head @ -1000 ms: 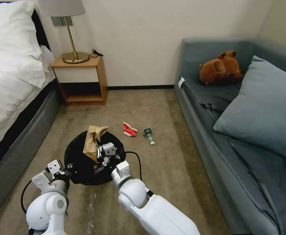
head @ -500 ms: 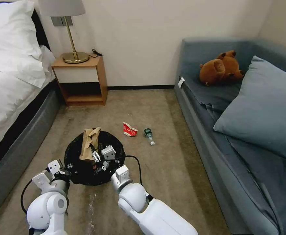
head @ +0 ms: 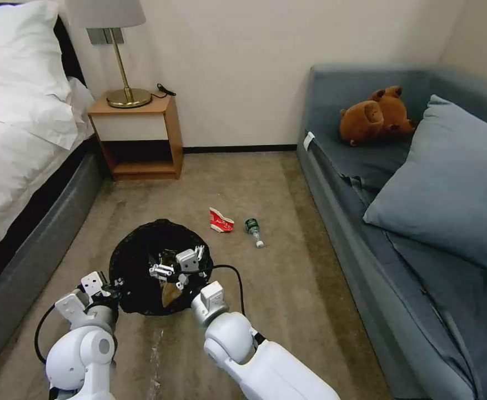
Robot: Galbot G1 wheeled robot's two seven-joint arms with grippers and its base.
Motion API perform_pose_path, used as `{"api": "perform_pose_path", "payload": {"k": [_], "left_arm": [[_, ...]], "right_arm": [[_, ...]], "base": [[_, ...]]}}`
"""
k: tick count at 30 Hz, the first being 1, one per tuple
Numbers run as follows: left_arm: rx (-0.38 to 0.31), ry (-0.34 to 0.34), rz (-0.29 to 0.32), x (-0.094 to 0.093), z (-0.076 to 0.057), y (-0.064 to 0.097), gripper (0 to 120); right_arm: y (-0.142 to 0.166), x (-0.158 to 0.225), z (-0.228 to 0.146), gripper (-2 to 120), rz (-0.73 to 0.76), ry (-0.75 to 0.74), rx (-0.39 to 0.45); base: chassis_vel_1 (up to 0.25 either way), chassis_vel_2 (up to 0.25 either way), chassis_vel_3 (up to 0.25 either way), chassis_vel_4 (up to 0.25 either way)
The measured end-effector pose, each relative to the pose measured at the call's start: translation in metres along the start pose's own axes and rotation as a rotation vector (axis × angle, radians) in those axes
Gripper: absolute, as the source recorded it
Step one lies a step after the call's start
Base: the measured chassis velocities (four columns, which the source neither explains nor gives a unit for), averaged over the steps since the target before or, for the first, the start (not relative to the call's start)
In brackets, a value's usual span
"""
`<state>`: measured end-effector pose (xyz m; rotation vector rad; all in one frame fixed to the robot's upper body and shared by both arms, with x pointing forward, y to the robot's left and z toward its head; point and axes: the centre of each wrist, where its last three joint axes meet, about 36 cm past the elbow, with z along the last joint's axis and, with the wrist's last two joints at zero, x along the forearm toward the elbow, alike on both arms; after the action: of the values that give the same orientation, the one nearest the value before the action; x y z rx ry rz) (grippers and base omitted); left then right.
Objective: Pick up the trash bin, then pick up the garbage on the floor and place it into the trash bin.
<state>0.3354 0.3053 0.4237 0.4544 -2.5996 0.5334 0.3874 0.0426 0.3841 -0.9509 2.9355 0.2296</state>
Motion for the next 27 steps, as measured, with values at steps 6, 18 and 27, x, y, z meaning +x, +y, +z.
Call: {"api": "perform_pose_path", "payload": {"k": [6,18,27], "left_arm": [[-0.004,-0.005,-0.001,-0.002,-0.002,0.001,1],[-0.002,0.008,-0.006,-0.014,-0.006,0.006,1],[-0.016,0.009,0.026,-0.017,-0.007,0.008,1]], "right_arm": [[-0.012,-0.006,-0.019,100,0.037,-0.046,0.027],[-0.040,-0.001,-0.053,100,0.220,-0.052,0.054],[-0.097,0.048,-0.030,100,0.411,-0.088,0.058]], "base": [[0.000,0.000,0.000,0.000],[0.000,0.000,0.000,0.000],[0.000,0.000,0.000,0.000]]}}
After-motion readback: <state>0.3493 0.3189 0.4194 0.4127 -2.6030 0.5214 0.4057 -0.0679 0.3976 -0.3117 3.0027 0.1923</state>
